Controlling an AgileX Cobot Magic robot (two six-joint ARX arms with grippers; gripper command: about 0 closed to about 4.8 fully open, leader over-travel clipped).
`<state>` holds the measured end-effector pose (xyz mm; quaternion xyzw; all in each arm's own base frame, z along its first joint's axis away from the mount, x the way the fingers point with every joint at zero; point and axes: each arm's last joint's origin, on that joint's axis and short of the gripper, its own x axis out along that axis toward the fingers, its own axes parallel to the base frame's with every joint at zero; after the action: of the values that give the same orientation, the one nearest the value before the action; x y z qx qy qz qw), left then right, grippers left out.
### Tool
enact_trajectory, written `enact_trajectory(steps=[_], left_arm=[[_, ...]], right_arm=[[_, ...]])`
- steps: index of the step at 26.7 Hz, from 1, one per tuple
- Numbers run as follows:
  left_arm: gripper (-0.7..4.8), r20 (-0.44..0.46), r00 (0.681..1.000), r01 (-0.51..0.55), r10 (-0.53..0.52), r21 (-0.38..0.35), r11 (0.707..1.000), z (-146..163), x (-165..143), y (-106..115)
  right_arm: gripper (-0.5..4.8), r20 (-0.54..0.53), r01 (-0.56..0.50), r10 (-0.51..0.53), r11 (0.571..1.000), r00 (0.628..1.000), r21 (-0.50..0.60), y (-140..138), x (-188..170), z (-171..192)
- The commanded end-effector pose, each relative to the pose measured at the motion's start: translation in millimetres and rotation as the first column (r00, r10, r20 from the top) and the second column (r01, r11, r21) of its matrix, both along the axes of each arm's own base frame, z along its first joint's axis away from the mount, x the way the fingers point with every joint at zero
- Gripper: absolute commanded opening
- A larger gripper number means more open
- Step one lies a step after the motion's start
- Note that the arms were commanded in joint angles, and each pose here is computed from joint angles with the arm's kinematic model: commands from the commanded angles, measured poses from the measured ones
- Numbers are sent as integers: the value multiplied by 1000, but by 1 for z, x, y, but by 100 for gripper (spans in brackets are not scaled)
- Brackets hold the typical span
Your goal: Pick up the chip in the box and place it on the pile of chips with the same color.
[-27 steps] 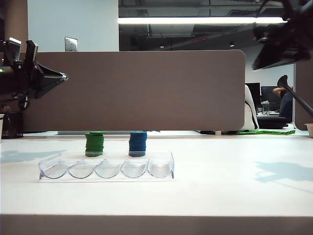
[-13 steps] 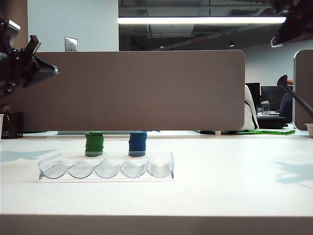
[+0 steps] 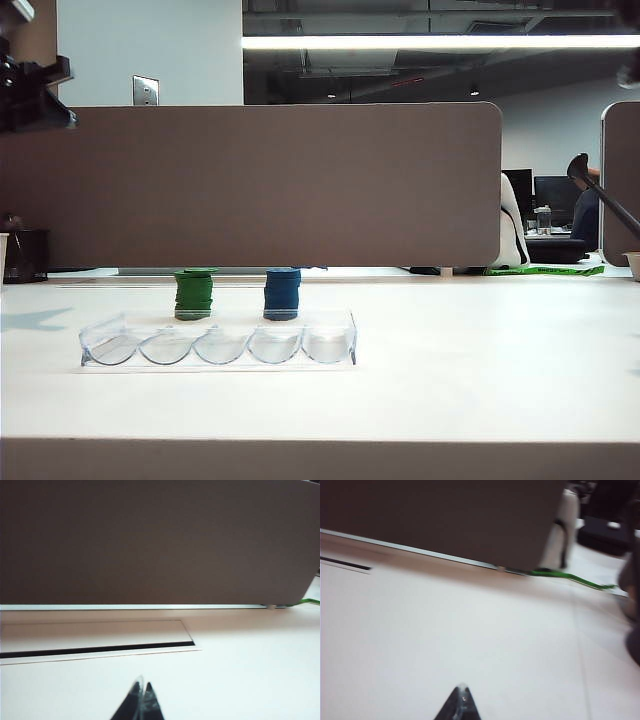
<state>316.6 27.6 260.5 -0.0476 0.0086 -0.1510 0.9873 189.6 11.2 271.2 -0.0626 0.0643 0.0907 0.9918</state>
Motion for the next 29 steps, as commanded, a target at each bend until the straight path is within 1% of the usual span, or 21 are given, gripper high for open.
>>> enact_trajectory(steps=[1,5,8,10,14,16,17,18,19,22,25,29], left_arm=[[-6,24,999,-37,36,53,998,0,-15,-1],[-5,34,998,-53,51,64,997,-1,-33,-3],[-6,40,996,-76,74,56,996,-2,-46,-4],[-6,60,993,-104,101,60,993,-2,-62,-5],[-5,97,988,-125,119,62,990,0,-83,-7],[-5,114,984,-144,134,84,986,2,-91,-8],[-5,120,984,-147,135,103,984,4,-96,-9],[-6,110,985,-149,135,127,981,6,-102,-9],[-6,103,985,-149,135,139,979,7,-106,-10],[-6,94,981,-186,172,162,969,11,-115,-10],[-5,106,977,-201,184,183,962,16,-123,-11],[-6,110,976,-206,188,183,961,21,-134,-12]], right_arm=[[-5,57,36,-36,999,998,5,-8,-13,-6],[-5,96,70,-70,998,993,7,-16,-34,-19],[-5,145,37,-38,999,989,7,-16,-49,-24],[-5,192,34,-34,999,981,4,-15,-61,-30],[-5,269,33,-32,999,963,2,-14,-79,-39],[-5,289,42,-43,999,957,7,-14,-85,-46],[-5,289,41,-45,999,956,18,-13,-87,-49],[-5,277,35,-48,998,960,53,-13,-91,-55],[-5,267,33,-48,997,962,63,-13,-92,-59],[-5,259,25,-41,998,965,64,-12,-95,-68],[-5,276,24,-43,997,960,72,-12,-97,-71],[-5,281,-4,-19,997,960,79,-9,-98,-71]])
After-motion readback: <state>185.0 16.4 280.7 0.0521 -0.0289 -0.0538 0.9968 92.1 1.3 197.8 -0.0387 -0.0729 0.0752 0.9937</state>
